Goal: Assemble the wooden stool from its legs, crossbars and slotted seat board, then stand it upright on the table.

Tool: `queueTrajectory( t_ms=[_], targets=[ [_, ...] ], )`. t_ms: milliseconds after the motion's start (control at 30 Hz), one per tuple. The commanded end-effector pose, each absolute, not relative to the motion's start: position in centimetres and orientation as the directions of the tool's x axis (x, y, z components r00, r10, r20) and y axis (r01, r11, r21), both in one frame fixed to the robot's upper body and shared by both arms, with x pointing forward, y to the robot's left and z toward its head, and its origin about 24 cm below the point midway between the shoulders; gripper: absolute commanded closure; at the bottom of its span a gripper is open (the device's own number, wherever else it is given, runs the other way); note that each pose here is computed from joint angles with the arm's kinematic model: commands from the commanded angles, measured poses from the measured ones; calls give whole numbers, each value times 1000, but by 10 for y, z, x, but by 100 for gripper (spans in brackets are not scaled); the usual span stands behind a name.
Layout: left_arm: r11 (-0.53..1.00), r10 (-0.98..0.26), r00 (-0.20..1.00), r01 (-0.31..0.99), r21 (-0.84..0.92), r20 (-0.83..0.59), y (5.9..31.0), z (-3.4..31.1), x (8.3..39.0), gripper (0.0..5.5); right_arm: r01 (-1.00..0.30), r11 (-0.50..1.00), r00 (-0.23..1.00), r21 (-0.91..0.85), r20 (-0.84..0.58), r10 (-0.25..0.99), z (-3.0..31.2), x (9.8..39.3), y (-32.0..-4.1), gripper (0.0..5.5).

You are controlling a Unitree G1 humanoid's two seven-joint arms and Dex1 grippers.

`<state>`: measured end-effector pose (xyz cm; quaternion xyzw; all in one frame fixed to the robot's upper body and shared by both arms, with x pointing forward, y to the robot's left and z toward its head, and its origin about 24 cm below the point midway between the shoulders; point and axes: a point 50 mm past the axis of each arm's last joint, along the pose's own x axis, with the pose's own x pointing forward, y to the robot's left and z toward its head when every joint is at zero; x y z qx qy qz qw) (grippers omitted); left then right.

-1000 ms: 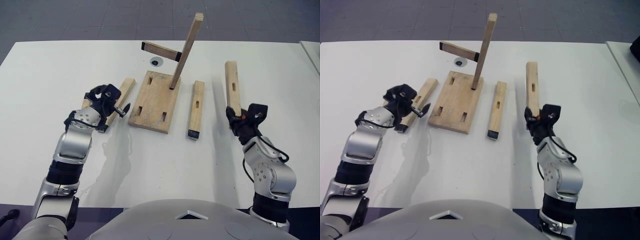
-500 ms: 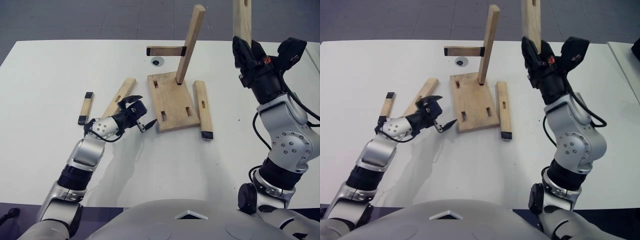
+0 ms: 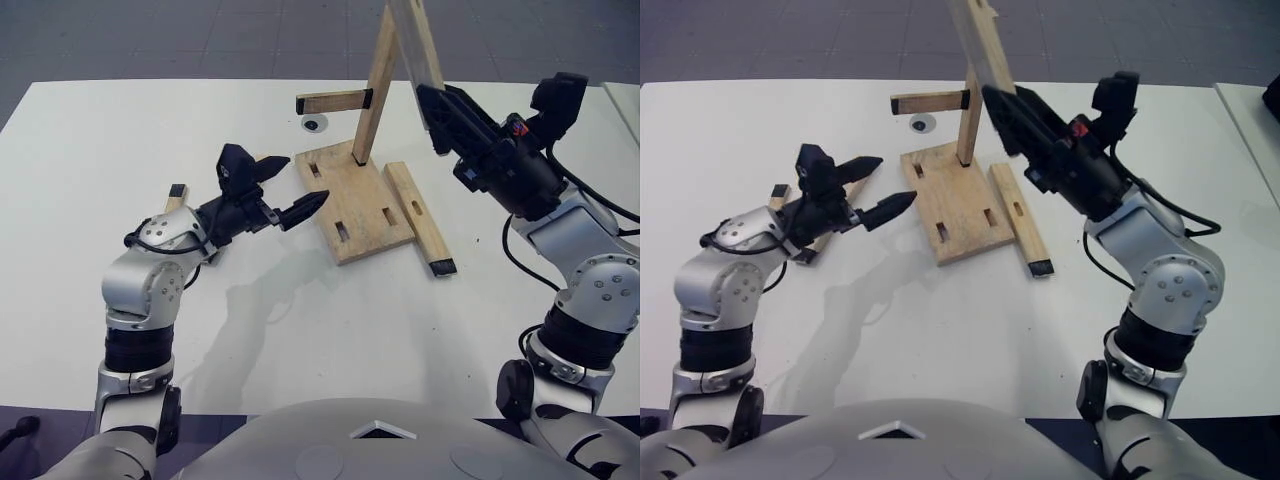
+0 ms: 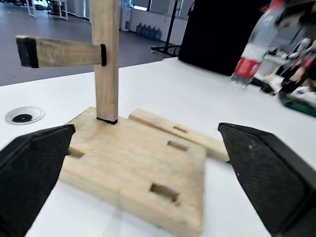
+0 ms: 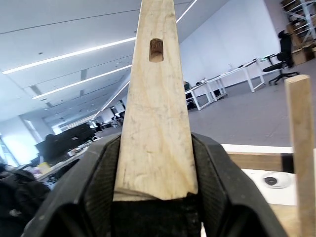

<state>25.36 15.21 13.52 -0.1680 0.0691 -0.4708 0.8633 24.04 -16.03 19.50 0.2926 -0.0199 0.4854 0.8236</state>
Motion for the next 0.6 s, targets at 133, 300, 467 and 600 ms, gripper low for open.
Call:
queueTrajectory(
  t_ms=[133, 300, 467, 600],
  targets=[
    [84, -902, 317, 795, -600, 294, 144, 177, 236, 10, -854, 59, 240, 517, 291, 926, 186, 226, -157, 345],
    [3, -877, 309, 769, -639, 368, 140, 195, 237, 10, -842, -3, 165, 539, 263, 951, 179, 224, -153, 345],
    [-16, -878, 296, 767, -642, 375, 138, 205, 234, 84, -838, -34, 124, 544, 251, 960, 175, 220, -147, 345],
    [1, -893, 287, 772, -636, 347, 139, 206, 231, 153, -837, -45, 114, 546, 253, 961, 174, 219, -146, 345]
  ],
)
